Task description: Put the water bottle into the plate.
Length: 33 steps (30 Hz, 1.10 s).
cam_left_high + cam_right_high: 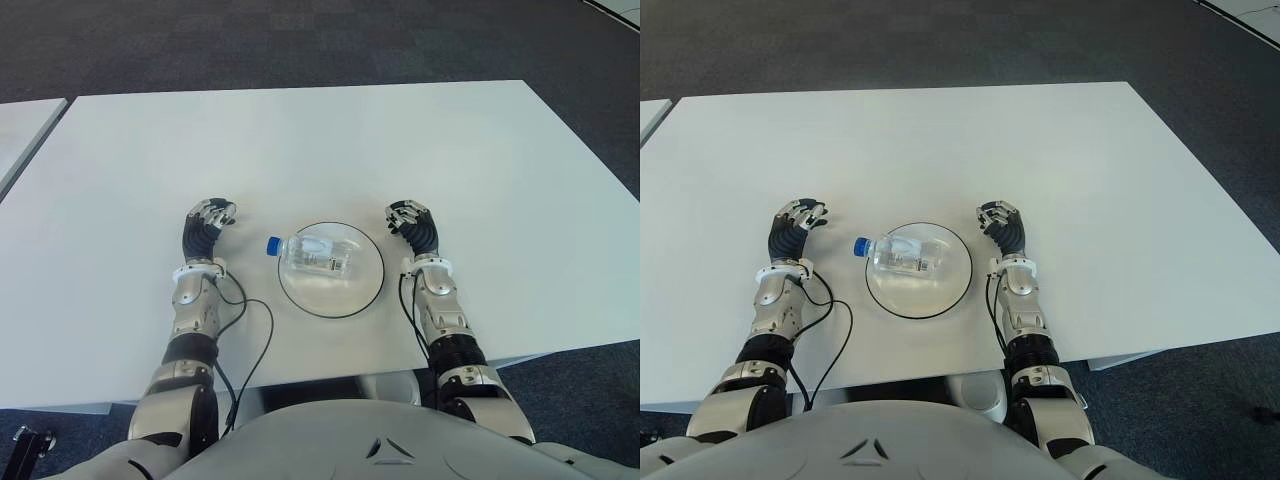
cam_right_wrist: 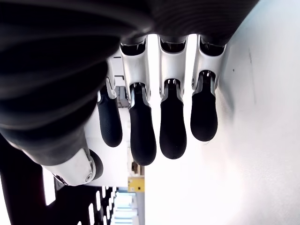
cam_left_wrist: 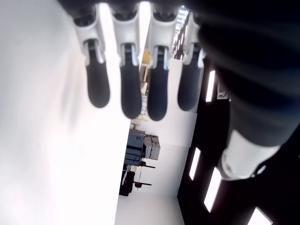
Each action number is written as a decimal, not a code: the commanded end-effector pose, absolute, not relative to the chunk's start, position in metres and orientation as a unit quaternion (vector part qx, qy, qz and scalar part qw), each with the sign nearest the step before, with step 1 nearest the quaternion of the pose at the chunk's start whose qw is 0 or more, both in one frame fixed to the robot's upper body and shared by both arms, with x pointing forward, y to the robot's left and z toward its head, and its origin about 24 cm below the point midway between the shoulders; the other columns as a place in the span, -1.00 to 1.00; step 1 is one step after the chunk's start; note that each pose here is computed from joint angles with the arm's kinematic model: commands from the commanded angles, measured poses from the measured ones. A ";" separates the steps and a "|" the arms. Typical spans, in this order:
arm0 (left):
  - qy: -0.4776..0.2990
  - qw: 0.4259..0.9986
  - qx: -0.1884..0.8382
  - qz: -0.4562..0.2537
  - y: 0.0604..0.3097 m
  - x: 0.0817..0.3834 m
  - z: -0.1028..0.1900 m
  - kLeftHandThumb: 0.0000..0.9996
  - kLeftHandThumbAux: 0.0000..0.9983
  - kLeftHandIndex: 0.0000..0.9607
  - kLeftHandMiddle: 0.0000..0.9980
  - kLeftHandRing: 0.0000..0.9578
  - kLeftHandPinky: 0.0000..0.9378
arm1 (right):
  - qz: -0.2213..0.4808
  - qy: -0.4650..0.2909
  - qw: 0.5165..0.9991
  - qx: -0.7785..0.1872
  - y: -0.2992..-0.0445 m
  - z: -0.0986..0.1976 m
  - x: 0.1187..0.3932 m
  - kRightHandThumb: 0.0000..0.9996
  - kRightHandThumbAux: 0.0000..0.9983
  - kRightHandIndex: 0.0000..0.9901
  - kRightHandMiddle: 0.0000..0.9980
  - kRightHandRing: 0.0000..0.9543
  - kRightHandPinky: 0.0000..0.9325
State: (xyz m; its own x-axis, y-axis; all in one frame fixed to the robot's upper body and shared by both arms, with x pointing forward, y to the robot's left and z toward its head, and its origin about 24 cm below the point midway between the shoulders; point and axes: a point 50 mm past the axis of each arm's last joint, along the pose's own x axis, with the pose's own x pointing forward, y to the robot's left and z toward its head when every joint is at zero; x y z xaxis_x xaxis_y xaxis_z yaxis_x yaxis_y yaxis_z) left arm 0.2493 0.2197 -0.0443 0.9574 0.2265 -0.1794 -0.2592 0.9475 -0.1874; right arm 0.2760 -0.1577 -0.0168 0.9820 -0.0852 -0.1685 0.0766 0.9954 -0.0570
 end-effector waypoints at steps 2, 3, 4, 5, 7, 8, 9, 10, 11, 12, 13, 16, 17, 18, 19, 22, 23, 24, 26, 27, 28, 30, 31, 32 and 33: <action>0.196 0.965 -0.128 0.114 0.206 0.216 -0.084 0.41 0.45 -0.13 -0.14 -0.11 -0.09 | -0.047 0.161 0.986 -0.019 -0.162 -0.044 0.256 0.41 0.46 -0.12 0.25 0.30 0.32; 0.196 0.966 -0.127 0.113 0.205 0.216 -0.084 0.41 0.45 -0.13 -0.14 -0.11 -0.10 | -0.047 0.161 0.986 -0.019 -0.162 -0.044 0.256 0.41 0.46 -0.12 0.26 0.30 0.32; 0.196 0.966 -0.126 0.111 0.205 0.216 -0.084 0.41 0.45 -0.13 -0.14 -0.12 -0.10 | -0.047 0.160 0.986 -0.019 -0.162 -0.044 0.256 0.41 0.46 -0.12 0.26 0.30 0.32; 0.196 0.966 -0.125 0.109 0.205 0.216 -0.084 0.41 0.45 -0.13 -0.15 -0.12 -0.10 | -0.048 0.160 0.986 -0.019 -0.162 -0.044 0.256 0.41 0.46 -0.12 0.26 0.30 0.32; 0.196 0.967 -0.122 0.105 0.204 0.216 -0.083 0.41 0.45 -0.13 -0.15 -0.13 -0.10 | -0.049 0.160 0.986 -0.020 -0.163 -0.043 0.256 0.41 0.46 -0.12 0.26 0.31 0.33; 0.195 0.968 -0.121 0.103 0.204 0.216 -0.083 0.41 0.45 -0.13 -0.15 -0.13 -0.10 | -0.050 0.159 0.986 -0.020 -0.163 -0.043 0.256 0.41 0.46 -0.12 0.26 0.31 0.33; 0.195 0.968 -0.121 0.102 0.203 0.216 -0.083 0.41 0.45 -0.13 -0.15 -0.13 -0.10 | -0.050 0.160 0.986 -0.020 -0.163 -0.043 0.256 0.41 0.46 -0.12 0.26 0.31 0.33; 0.194 0.968 -0.120 0.100 0.203 0.216 -0.083 0.41 0.45 -0.13 -0.15 -0.13 -0.10 | -0.051 0.160 0.986 -0.021 -0.164 -0.043 0.256 0.41 0.46 -0.12 0.26 0.31 0.33; 0.194 0.969 -0.119 0.099 0.202 0.216 -0.083 0.41 0.45 -0.13 -0.16 -0.13 -0.10 | -0.051 0.160 0.986 -0.021 -0.164 -0.043 0.255 0.41 0.46 -0.12 0.26 0.30 0.32; 0.193 0.970 -0.116 0.096 0.202 0.216 -0.083 0.41 0.45 -0.13 -0.16 -0.13 -0.11 | -0.051 0.159 0.986 -0.020 -0.164 -0.043 0.255 0.41 0.46 -0.12 0.26 0.30 0.32; 0.192 0.970 -0.113 0.094 0.201 0.216 -0.082 0.41 0.45 -0.13 -0.16 -0.14 -0.11 | -0.051 0.159 0.986 -0.020 -0.164 -0.043 0.255 0.41 0.46 -0.12 0.26 0.30 0.31; 0.188 0.972 -0.107 0.089 0.200 0.217 -0.081 0.41 0.45 -0.13 -0.17 -0.15 -0.13 | -0.051 0.158 0.986 -0.018 -0.165 -0.043 0.255 0.41 0.46 -0.12 0.25 0.28 0.28; 0.186 0.973 -0.106 0.088 0.199 0.217 -0.081 0.41 0.45 -0.13 -0.17 -0.15 -0.14 | -0.051 0.157 0.986 -0.018 -0.166 -0.043 0.255 0.41 0.46 -0.12 0.25 0.28 0.28; 0.185 0.973 -0.106 0.087 0.199 0.217 -0.080 0.41 0.45 -0.13 -0.17 -0.15 -0.14 | -0.051 0.156 0.986 -0.018 -0.166 -0.043 0.255 0.41 0.46 -0.12 0.25 0.28 0.28; 0.184 0.973 -0.106 0.087 0.198 0.217 -0.080 0.40 0.45 -0.13 -0.17 -0.15 -0.14 | -0.050 0.155 0.986 -0.018 -0.166 -0.042 0.255 0.41 0.46 -0.12 0.25 0.28 0.28; 0.177 0.975 -0.107 0.086 0.197 0.217 -0.079 0.40 0.45 -0.13 -0.17 -0.14 -0.14 | -0.049 0.150 0.987 -0.019 -0.167 -0.041 0.254 0.41 0.46 -0.12 0.26 0.28 0.30; 0.174 0.975 -0.108 0.086 0.197 0.216 -0.078 0.40 0.45 -0.13 -0.17 -0.14 -0.14 | -0.048 0.149 0.988 -0.019 -0.168 -0.041 0.254 0.41 0.46 -0.12 0.26 0.29 0.31; 0.173 0.975 -0.109 0.086 0.196 0.216 -0.078 0.40 0.45 -0.13 -0.17 -0.14 -0.14 | -0.047 0.148 0.988 -0.020 -0.168 -0.040 0.254 0.41 0.46 -0.12 0.26 0.29 0.31; 0.170 0.975 -0.111 0.086 0.196 0.216 -0.078 0.40 0.45 -0.13 -0.16 -0.14 -0.14 | -0.046 0.147 0.988 -0.020 -0.168 -0.040 0.254 0.41 0.46 -0.12 0.27 0.30 0.32; 0.168 0.976 -0.111 0.086 0.195 0.216 -0.077 0.40 0.45 -0.13 -0.16 -0.13 -0.14 | -0.046 0.146 0.988 -0.021 -0.168 -0.040 0.254 0.41 0.46 -0.12 0.27 0.30 0.31; 0.166 0.976 -0.111 0.085 0.195 0.216 -0.077 0.40 0.45 -0.13 -0.17 -0.13 -0.13 | -0.046 0.146 0.988 -0.021 -0.168 -0.039 0.254 0.41 0.46 -0.12 0.27 0.30 0.31; 0.163 0.977 -0.110 0.084 0.195 0.216 -0.076 0.40 0.45 -0.13 -0.17 -0.13 -0.13 | -0.045 0.145 0.988 -0.021 -0.168 -0.039 0.253 0.41 0.46 -0.12 0.27 0.30 0.32; 0.162 0.977 -0.110 0.084 0.195 0.216 -0.076 0.40 0.45 -0.13 -0.17 -0.13 -0.13 | -0.045 0.145 0.988 -0.021 -0.168 -0.039 0.253 0.41 0.46 -0.12 0.27 0.30 0.32; 0.161 0.977 -0.110 0.083 0.195 0.216 -0.076 0.40 0.45 -0.13 -0.17 -0.13 -0.13 | -0.045 0.144 0.988 -0.021 -0.168 -0.038 0.253 0.41 0.46 -0.12 0.27 0.30 0.32; 0.158 0.978 -0.107 0.082 0.194 0.215 -0.075 0.40 0.45 -0.13 -0.17 -0.13 -0.13 | -0.044 0.144 0.988 -0.022 -0.168 -0.038 0.253 0.41 0.46 -0.12 0.27 0.30 0.33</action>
State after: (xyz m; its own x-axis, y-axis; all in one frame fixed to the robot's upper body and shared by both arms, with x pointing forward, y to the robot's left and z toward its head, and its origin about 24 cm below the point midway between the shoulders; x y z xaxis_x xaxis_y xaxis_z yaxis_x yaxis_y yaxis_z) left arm 0.2437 0.2048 -0.0438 0.9736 0.1604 -0.1626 -0.1886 0.9662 -0.1760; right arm 0.2698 -0.1642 -0.0150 0.9844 -0.0792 -0.1572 0.0712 0.9959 -0.0557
